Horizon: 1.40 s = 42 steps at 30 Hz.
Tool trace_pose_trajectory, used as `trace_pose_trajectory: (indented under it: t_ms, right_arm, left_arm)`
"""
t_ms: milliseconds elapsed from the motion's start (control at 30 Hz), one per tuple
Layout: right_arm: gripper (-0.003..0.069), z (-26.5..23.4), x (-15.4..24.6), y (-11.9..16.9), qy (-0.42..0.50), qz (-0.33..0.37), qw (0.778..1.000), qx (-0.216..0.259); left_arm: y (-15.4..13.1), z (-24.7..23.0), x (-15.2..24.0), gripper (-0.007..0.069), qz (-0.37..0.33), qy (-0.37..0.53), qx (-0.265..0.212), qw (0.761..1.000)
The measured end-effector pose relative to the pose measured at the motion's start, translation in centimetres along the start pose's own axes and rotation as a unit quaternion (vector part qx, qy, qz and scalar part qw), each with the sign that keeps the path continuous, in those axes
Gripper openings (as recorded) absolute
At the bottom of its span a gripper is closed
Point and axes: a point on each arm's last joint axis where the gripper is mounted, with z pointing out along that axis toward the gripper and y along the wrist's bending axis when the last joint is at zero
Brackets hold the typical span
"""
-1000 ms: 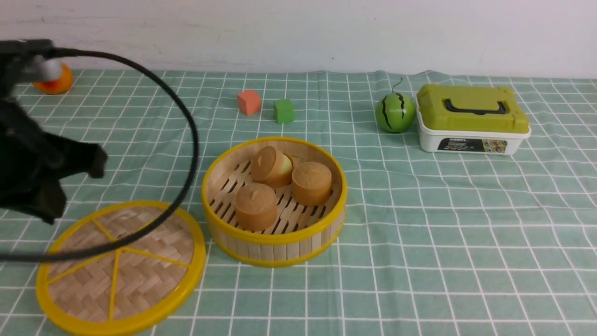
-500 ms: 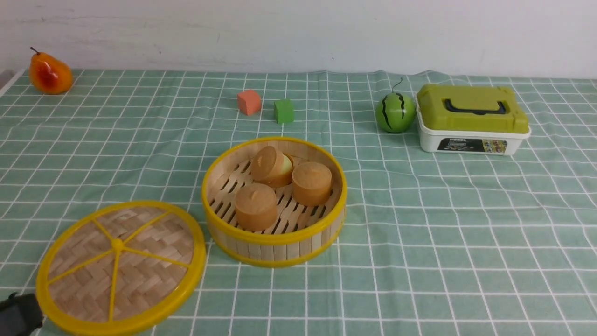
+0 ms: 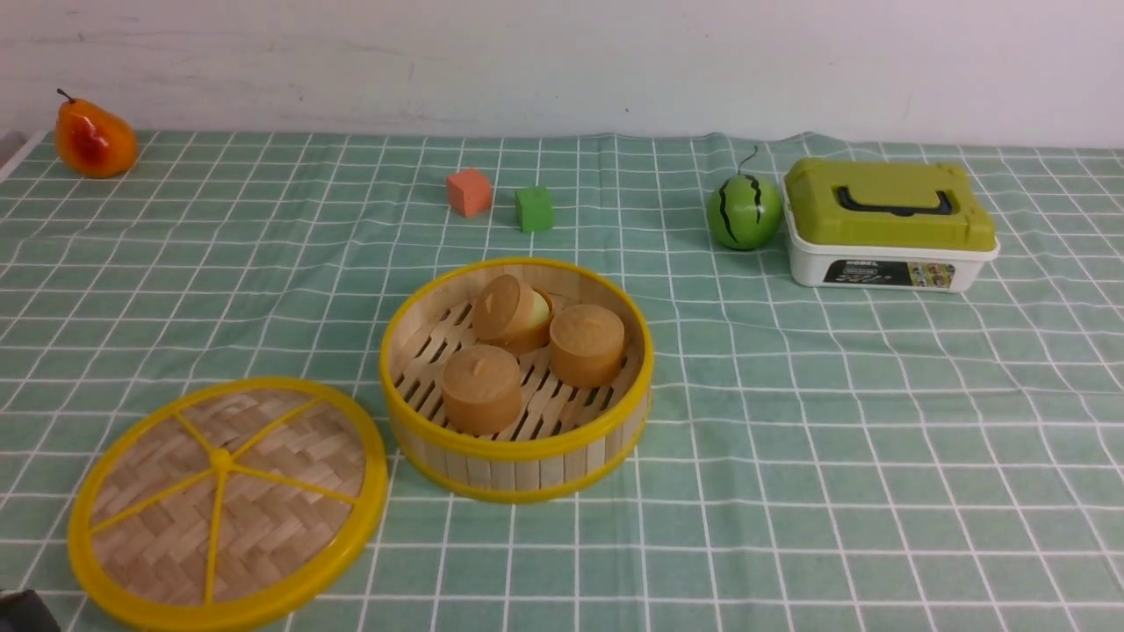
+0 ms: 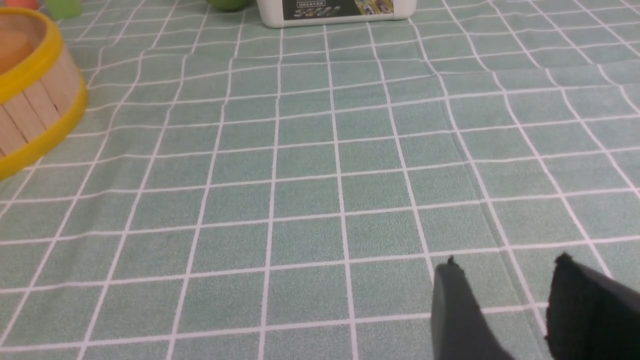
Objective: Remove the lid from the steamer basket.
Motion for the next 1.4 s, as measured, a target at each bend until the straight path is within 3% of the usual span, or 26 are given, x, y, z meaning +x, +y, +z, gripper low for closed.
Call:
trace_pose_trajectory:
  t_ms: [267, 467, 733, 1067, 1400]
  right_arm:
    - [0.0242, 0.0, 0.0, 0.0, 0.0, 0.0, 1.0, 0.0]
    - [0.0242, 0.0, 0.0, 0.0, 0.0, 0.0, 1.0, 0.0]
    - [0.0242, 0.0, 0.0, 0.0, 0.0, 0.0, 1.0, 0.0]
    - [0.0242, 0.0, 0.0, 0.0, 0.0, 0.0, 1.0, 0.0]
    - [0.0242, 0.0, 0.0, 0.0, 0.0, 0.0, 1.0, 0.0]
  left_arm:
    - [0.4, 0.3, 0.6, -0.0013, 0.006, 0.014, -0.011, 1.0]
    - [2.7, 1.6, 2.7, -0.0013, 0.073, 0.011, -0.056, 0.996]
    - [5.4, 2.3, 5.7, -0.0013, 0.052, -0.032, -0.103, 0.993]
    - [6.0, 2.3, 6.4, -0.0007, 0.05, 0.003, -0.136, 0.989]
    - [6.1, 2.3, 6.5, 0.0004, 0.051, 0.006, -0.138, 0.989]
